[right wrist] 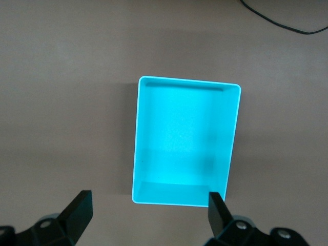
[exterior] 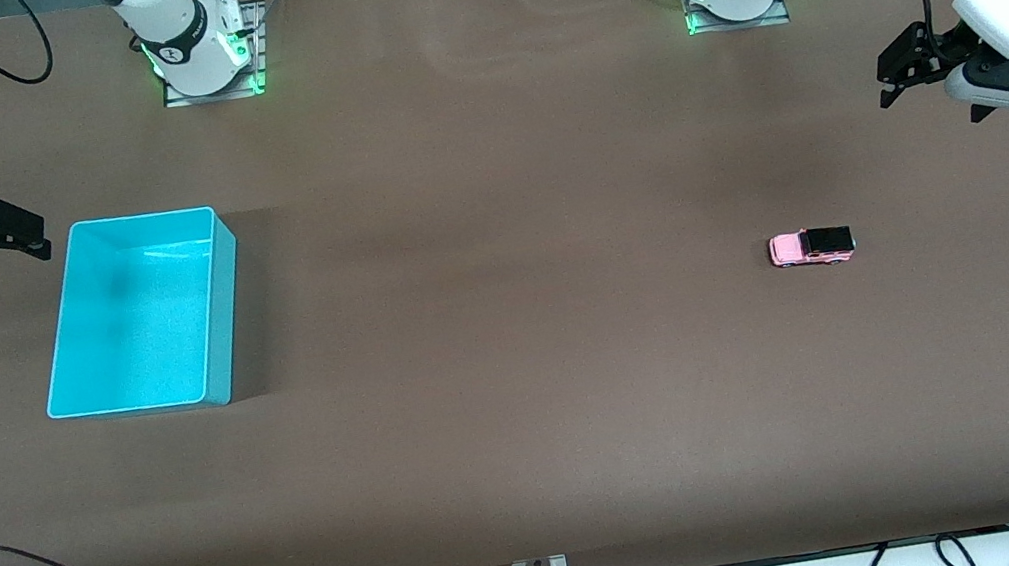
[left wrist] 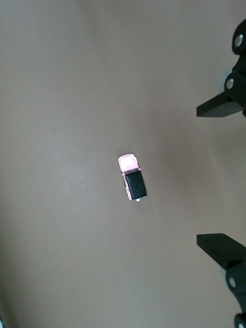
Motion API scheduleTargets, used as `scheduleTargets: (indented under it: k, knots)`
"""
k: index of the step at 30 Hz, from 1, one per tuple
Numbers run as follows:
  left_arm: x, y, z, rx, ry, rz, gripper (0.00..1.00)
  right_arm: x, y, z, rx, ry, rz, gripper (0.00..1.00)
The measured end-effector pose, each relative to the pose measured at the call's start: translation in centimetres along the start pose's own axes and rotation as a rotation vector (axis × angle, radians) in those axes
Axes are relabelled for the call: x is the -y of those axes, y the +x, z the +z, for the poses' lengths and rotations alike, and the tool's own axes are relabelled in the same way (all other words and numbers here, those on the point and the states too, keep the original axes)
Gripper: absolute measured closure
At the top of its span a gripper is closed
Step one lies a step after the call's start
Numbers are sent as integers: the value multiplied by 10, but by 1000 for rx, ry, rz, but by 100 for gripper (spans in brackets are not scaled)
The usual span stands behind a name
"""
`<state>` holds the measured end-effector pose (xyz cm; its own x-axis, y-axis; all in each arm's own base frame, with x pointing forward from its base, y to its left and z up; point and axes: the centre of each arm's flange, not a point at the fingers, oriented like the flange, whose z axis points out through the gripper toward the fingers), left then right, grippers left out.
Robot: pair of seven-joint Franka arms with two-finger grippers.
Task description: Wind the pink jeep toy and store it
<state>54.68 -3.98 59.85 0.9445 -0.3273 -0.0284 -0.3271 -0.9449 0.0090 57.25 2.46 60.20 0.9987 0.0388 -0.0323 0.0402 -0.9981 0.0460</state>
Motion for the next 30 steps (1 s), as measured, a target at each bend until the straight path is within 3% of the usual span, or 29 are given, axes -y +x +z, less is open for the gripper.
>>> scheduleTargets:
  k: [30]
  knots:
    - [0,-5,-3,20,-5,-29,0,0,0,0,0,0,0,0]
